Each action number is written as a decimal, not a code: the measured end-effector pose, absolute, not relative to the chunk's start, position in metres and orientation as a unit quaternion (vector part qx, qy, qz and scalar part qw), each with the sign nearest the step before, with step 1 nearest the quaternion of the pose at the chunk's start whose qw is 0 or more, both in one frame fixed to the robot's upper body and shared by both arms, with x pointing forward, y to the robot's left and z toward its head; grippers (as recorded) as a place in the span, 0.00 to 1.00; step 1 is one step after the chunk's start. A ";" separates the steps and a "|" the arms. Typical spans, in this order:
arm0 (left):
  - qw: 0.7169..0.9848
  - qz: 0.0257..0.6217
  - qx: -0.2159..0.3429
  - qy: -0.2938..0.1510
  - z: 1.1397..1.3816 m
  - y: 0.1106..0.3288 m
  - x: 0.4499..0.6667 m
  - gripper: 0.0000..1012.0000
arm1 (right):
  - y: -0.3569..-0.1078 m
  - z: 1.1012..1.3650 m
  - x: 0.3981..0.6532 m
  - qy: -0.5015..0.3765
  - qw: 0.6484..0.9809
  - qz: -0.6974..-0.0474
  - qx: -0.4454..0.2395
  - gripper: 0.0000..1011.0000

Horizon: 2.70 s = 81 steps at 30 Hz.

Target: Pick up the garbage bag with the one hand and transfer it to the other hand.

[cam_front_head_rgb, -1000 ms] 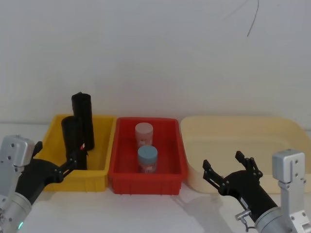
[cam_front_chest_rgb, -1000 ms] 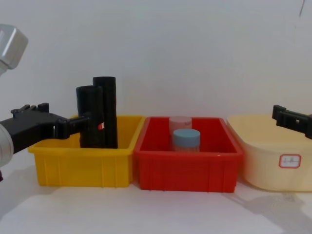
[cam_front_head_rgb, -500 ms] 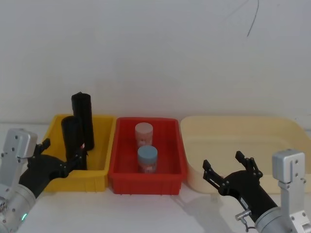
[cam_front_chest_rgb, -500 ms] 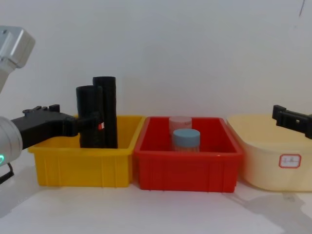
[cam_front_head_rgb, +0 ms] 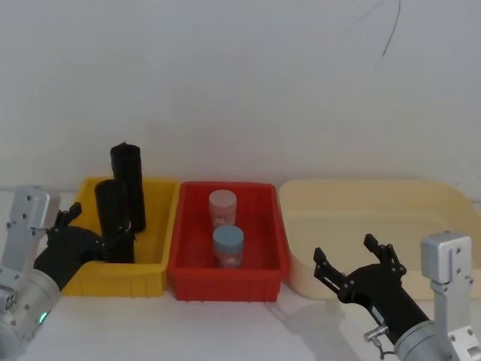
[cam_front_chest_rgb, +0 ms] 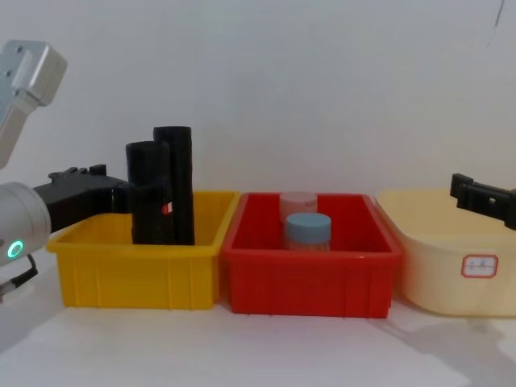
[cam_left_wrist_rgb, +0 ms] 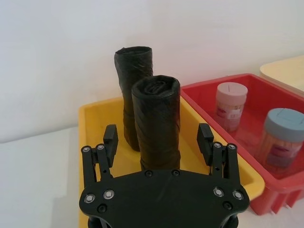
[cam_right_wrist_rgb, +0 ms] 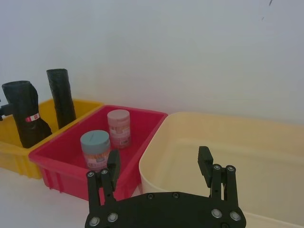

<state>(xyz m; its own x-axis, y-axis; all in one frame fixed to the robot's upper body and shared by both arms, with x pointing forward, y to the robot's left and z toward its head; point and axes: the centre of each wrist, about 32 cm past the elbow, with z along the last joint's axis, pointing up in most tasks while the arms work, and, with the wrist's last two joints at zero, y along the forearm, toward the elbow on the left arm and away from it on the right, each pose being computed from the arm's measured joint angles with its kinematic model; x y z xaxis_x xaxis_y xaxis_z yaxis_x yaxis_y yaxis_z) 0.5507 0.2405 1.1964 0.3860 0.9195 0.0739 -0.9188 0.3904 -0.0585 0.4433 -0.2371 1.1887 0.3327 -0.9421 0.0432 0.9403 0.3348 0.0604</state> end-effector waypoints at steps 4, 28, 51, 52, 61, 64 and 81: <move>0.832 0.552 -0.006 -0.049 1.197 0.240 0.558 0.99 | -0.237 1.189 0.443 -0.035 0.816 -0.577 0.012 0.99; 0.844 0.534 -0.014 -0.043 1.198 0.239 0.587 0.65 | -0.237 1.189 0.443 -0.035 0.816 -0.577 0.012 0.99; 0.859 0.499 -0.086 -0.074 1.236 0.237 0.552 0.38 | -0.237 1.189 0.443 -0.035 0.816 -0.577 0.012 0.99; 0.861 0.493 -0.095 -0.079 1.240 0.236 0.549 0.38 | -0.237 1.189 0.443 -0.035 0.816 -0.577 0.012 0.99; 0.878 0.448 -0.136 -0.101 1.261 0.228 0.539 0.37 | -0.237 1.189 0.443 -0.035 0.816 -0.577 0.012 0.99; 0.887 0.425 -0.147 -0.105 1.266 0.223 0.536 0.37 | -0.237 1.189 0.443 -0.035 0.816 -0.577 0.012 0.99; 0.925 0.349 -0.124 -0.087 1.257 0.200 0.533 0.37 | -0.237 1.189 0.443 -0.035 0.816 -0.577 0.012 0.99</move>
